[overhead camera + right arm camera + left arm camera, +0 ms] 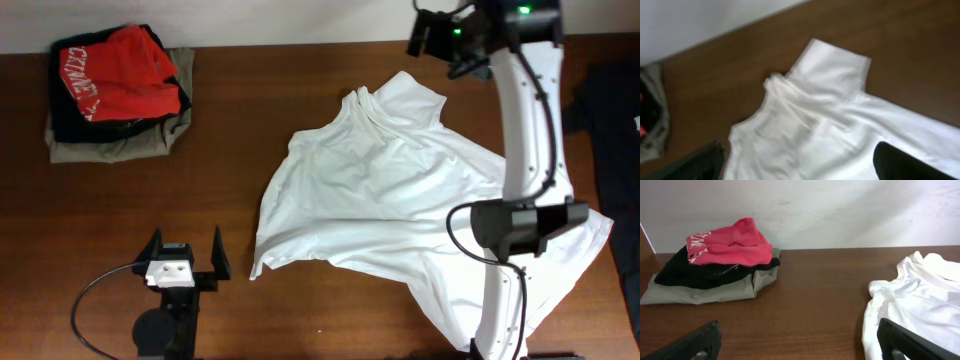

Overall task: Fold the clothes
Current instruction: 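Drag the white T-shirt leftward onto the table center with right gripper, then release the shirt and raise the right gripper to its upper corner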

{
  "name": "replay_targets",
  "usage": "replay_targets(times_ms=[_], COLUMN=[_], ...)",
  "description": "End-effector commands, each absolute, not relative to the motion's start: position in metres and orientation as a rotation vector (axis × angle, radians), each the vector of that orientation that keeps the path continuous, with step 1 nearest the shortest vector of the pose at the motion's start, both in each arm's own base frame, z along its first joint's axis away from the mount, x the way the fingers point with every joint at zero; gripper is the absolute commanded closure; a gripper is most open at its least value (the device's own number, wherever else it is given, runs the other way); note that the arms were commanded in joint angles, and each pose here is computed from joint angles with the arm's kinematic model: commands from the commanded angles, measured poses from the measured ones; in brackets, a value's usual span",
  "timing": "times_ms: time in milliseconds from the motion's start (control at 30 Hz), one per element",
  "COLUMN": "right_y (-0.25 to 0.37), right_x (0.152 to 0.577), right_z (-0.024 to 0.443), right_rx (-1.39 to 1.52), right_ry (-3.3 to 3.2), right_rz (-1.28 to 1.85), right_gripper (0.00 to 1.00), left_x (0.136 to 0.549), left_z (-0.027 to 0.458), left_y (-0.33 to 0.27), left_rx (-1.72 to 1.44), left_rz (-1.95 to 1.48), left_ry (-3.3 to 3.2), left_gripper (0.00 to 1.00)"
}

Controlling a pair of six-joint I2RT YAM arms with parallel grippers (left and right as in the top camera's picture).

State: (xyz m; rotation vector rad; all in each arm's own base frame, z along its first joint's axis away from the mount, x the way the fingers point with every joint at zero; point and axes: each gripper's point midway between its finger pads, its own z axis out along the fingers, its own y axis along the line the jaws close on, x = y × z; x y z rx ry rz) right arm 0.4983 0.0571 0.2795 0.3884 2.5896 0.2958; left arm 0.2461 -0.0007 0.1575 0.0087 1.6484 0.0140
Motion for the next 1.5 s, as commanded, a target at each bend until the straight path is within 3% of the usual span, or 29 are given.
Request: replay_targets(times_ms=[0, 367, 567, 733, 900, 1133, 1267, 1467], right_y=[0.015, -0.008, -0.039, -0.008, -0.006, -0.007, -0.008, -0.008], right_x=[0.474, 0.421, 0.390, 0.356, 0.337, 0.347, 0.357, 0.362], right_z=[0.320, 0.384, 0.307, 0.214, 0.148, 0.137, 0.136, 0.136], right_rx=[0.426, 0.209, 0.322, 0.349, 0.464, 0.457, 0.448, 0.440], right_ry=[2.505, 2.425, 2.726, 3.085, 3.228, 3.195, 3.155, 3.134], right_rz=[0.162, 0.143, -0.059, 0.178, 0.187, 0.185, 0.187, 0.188], right_gripper=[0.01, 0.01, 0.01, 0.01, 0.01, 0.01, 0.01, 0.01], left_x=[0.246, 0.246, 0.246, 0.246, 0.246, 0.246, 0.239, 0.239], left_z=[0.156, 0.156, 0.156, 0.156, 0.157, 0.160, 0.195, 0.200], left_y=[0.000, 0.000, 0.000, 0.000, 0.006, -0.004, -0.050, -0.075], left_rx=[0.025, 0.025, 0.025, 0.025, 0.028, 0.076, 0.235, 0.306], left_rz=[0.027, 0.027, 0.027, 0.027, 0.088, 0.043, -0.209, -0.390], left_ry=[1.650, 1.650, 1.650, 1.650, 1.647, 1.635, 1.479, 1.556], left_gripper=[0.01, 0.01, 0.01, 0.01, 0.01, 0.01, 0.01, 0.01])
